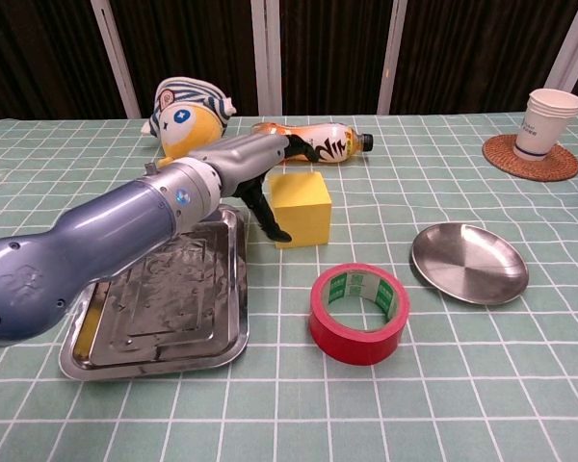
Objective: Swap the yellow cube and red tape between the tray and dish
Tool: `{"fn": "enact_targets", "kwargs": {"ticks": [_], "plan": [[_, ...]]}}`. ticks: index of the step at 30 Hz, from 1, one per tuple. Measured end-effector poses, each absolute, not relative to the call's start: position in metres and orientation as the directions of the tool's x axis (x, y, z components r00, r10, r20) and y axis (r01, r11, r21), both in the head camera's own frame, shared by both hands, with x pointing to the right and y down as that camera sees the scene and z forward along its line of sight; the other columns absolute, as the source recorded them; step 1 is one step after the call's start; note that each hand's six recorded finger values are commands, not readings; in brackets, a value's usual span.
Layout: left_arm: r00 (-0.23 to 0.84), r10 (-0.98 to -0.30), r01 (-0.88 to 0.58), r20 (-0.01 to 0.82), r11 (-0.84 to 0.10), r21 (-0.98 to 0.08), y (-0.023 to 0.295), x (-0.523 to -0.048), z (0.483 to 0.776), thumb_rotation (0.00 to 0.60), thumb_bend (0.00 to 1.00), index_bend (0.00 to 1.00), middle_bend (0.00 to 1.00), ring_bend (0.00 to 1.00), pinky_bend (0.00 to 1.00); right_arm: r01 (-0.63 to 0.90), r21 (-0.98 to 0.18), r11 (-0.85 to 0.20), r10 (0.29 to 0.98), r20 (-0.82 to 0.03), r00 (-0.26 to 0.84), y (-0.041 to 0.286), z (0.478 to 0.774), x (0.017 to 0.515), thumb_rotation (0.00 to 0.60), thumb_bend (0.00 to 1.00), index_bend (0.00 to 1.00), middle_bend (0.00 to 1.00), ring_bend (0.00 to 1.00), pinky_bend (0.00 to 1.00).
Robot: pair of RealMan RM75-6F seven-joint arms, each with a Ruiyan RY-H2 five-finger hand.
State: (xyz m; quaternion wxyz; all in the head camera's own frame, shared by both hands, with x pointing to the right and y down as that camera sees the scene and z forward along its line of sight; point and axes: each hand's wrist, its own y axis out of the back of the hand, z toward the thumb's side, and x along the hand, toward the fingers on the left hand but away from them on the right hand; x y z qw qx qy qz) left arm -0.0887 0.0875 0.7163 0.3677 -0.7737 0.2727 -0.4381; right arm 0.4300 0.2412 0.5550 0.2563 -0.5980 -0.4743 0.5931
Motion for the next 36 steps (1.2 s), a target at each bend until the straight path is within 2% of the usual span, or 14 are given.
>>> {"fn": "enact_targets", "kwargs": {"ticks": [9, 17, 21, 24, 30, 36], "plan": [[0.472, -0.745, -0.129, 0.472, -0.588, -0.799, 0.091, -0.084, 0.728, 0.6, 0.01, 0.14, 0.0, 0.0, 0.0, 0.271, -0.868, -0.417, 0.872, -0.466, -0.152, 0.242, 0.553, 0.43, 0.6, 0.02, 0.0, 0.0, 0.0, 0.0], [0.478, -0.751, -0.103, 0.455, -0.563, -0.82, 0.094, -0.08, 0.735, 0.6, 0.26, 0.18, 0.02, 0.01, 0.29, 0.274, -0.863, -0.424, 0.869, -0.473, -0.148, 0.242, 0.554, 0.43, 0.6, 0.02, 0.0, 0.0, 0.0, 0.0], [0.484, -0.754, -0.096, 0.444, -0.55, -0.829, 0.095, -0.077, 0.735, 0.6, 0.45, 0.24, 0.15, 0.14, 0.44, 0.274, -0.863, -0.425, 0.868, -0.474, -0.146, 0.243, 0.554, 0.43, 0.6, 0.02, 0.0, 0.0, 0.0, 0.0], [0.491, -0.754, -0.1, 0.437, -0.547, -0.831, 0.095, -0.075, 0.735, 0.6, 0.52, 0.28, 0.22, 0.21, 0.48, 0.276, -0.861, -0.427, 0.867, -0.477, -0.146, 0.243, 0.554, 0.43, 0.6, 0.02, 0.0, 0.0, 0.0, 0.0], [0.496, -0.773, -0.132, 0.394, -0.516, -0.846, 0.09, -0.074, 0.728, 0.6, 0.55, 0.33, 0.31, 0.28, 0.51, 0.278, -0.859, -0.431, 0.866, -0.48, -0.141, 0.243, 0.554, 0.43, 0.6, 0.02, 0.0, 0.0, 0.0, 0.0], [0.508, -0.793, -0.193, 0.338, -0.487, -0.852, 0.084, -0.076, 0.713, 0.6, 0.55, 0.33, 0.31, 0.29, 0.5, 0.282, -0.857, -0.431, 0.866, -0.481, -0.14, 0.243, 0.554, 0.43, 0.6, 0.02, 0.0, 0.0, 0.0, 0.0]]}}
